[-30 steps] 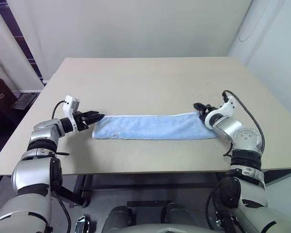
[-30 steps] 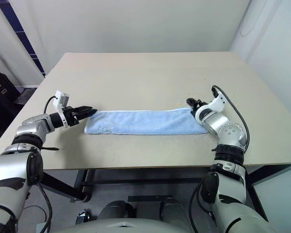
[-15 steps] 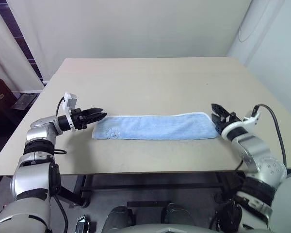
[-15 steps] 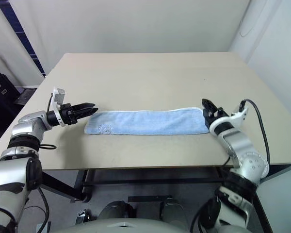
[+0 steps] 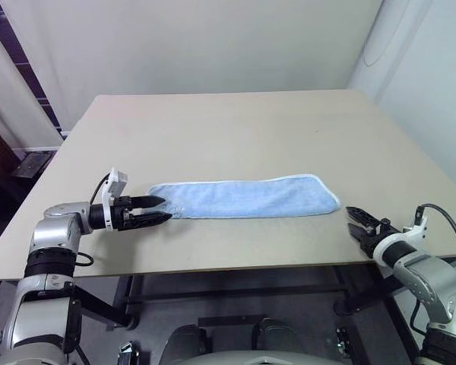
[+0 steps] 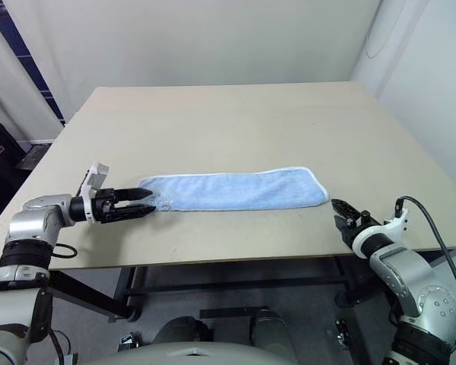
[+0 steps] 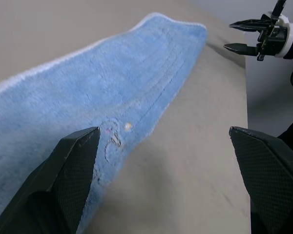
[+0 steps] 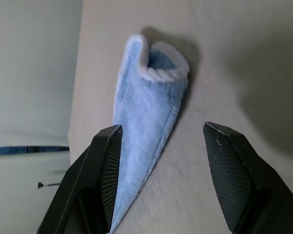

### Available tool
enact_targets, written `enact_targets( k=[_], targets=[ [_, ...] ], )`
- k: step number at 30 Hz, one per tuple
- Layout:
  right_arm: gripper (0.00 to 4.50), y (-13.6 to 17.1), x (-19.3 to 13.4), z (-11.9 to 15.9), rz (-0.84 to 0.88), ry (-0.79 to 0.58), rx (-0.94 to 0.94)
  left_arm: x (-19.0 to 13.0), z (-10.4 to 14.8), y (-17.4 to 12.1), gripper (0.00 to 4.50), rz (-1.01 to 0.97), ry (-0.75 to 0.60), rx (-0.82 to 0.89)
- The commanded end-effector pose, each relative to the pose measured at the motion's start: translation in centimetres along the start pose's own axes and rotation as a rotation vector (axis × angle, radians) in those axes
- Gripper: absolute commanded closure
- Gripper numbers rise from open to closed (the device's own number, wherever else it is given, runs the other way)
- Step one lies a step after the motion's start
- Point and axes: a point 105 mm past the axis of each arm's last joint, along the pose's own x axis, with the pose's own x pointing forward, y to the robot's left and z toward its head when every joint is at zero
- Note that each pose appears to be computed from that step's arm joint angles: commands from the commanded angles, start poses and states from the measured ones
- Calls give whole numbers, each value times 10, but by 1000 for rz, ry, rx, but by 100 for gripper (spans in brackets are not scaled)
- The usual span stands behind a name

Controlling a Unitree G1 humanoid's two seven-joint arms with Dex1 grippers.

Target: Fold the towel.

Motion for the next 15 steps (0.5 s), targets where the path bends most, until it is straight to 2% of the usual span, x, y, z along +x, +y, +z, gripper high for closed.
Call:
enact_targets(
  k=[1, 10, 15],
  targets=[
    [178, 19, 19, -2, 57, 26, -17, 3, 10, -4, 3, -14, -11, 37],
    [178, 12, 59, -2, -2, 26, 5, 6, 6, -6, 3, -6, -9, 37],
    [178, 12, 51, 0, 7, 15, 0, 0, 4, -4, 3, 16, -6, 31]
  ],
)
